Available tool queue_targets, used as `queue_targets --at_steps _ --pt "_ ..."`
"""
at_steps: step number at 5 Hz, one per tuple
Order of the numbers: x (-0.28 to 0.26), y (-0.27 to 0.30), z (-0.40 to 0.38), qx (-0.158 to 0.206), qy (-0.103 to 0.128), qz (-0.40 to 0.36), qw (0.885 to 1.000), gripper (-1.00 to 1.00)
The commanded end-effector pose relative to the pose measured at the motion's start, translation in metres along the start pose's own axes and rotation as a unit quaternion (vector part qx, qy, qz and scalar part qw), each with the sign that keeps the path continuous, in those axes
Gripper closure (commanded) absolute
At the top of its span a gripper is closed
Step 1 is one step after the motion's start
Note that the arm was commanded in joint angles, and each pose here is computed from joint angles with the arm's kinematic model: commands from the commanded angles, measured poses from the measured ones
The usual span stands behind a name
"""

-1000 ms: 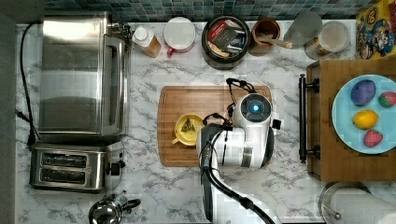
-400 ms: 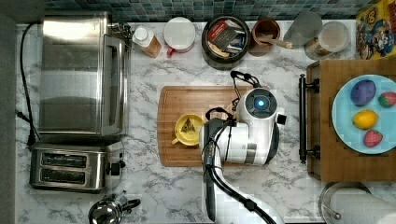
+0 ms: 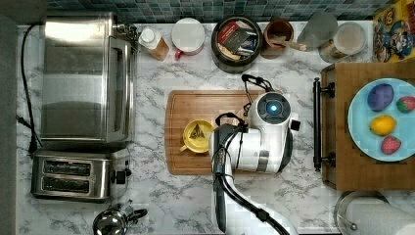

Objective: Open the lid of the tea container.

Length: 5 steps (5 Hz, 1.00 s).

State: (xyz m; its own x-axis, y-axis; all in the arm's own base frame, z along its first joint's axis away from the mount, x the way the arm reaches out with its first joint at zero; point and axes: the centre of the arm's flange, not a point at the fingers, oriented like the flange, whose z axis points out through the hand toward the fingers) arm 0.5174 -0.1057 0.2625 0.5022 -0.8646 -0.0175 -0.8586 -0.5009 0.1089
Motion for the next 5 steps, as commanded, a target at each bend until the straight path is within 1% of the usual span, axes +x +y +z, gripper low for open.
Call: queue_targets --at_steps 1,2,3,4,5 --pt "0.012 -0.044 -0.186 0.106 0.122 -0.019 0.987 1.0" --pt "0.003 -0.06 -0.232 0.106 0.161 -0.052 0.98 1.0" --pt "-0.015 -0.063 -0.27 0.118 0.191 -0.078 0.971 1.0" --pt "-0.034 -0.062 -0.309 0.145 0.201 -0.104 0.963 1.0" --pt "-0.048 -0.052 -0.34 0.173 0.177 -0.147 0.958 1.0"
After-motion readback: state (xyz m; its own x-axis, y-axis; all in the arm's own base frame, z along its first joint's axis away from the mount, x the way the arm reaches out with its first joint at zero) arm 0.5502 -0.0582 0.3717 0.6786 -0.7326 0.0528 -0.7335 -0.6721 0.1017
